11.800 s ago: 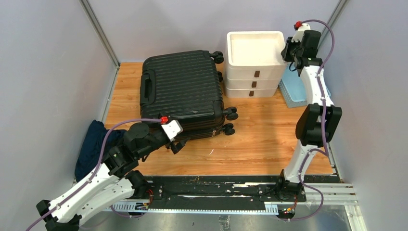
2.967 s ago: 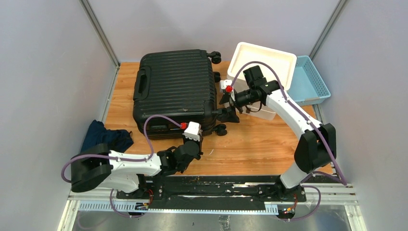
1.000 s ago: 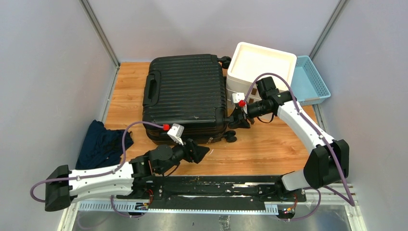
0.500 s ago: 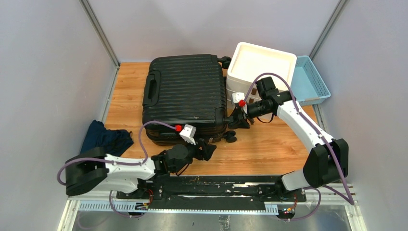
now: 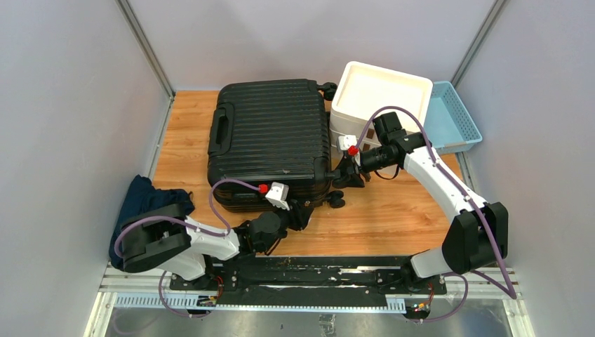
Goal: Open, take out, and arrange the luggage
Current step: Unzip the luggage at the center of the board.
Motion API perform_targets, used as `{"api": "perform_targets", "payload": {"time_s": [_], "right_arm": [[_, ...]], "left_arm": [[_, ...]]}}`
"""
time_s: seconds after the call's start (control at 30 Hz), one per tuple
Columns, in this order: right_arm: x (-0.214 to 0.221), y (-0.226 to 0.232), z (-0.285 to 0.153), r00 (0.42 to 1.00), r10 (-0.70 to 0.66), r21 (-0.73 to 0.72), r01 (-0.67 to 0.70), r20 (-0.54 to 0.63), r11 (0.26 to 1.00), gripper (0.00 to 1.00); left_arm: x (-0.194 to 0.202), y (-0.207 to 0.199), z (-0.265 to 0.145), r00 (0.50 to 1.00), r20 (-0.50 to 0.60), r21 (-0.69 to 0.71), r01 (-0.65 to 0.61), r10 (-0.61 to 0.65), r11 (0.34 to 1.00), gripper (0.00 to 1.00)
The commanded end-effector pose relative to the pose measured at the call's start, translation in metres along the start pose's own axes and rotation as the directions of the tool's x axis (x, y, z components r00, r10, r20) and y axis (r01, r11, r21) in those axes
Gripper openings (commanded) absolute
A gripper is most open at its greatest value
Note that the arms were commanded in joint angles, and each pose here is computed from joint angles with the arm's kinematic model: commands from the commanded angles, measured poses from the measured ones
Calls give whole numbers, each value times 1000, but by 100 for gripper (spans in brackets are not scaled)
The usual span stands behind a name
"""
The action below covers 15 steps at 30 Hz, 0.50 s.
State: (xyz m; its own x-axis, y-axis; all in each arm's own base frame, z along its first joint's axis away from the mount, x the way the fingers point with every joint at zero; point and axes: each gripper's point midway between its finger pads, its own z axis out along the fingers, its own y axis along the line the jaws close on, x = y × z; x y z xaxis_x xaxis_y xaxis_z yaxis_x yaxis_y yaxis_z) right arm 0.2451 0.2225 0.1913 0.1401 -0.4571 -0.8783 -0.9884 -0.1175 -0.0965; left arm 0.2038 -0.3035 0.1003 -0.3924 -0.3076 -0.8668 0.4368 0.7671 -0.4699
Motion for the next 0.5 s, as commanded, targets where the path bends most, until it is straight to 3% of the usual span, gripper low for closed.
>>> {"api": "perform_targets", "payload": {"time_s": [0.0, 0.1, 0.47], "right_arm": [[11, 33, 9, 994, 113, -106, -114, -11, 988, 15], [12, 33, 9, 993, 115, -106, -116, -11, 988, 15], [13, 34, 11, 993, 114, -116, -115, -18, 987, 15]], "left_arm": [[-26, 3, 10, 991, 132, -35, 25, -20, 999, 47], [-32, -6, 10, 987, 155, 11, 31, -32, 999, 41], [-35, -6, 13, 988, 149, -17, 33, -30, 999, 35]]}}
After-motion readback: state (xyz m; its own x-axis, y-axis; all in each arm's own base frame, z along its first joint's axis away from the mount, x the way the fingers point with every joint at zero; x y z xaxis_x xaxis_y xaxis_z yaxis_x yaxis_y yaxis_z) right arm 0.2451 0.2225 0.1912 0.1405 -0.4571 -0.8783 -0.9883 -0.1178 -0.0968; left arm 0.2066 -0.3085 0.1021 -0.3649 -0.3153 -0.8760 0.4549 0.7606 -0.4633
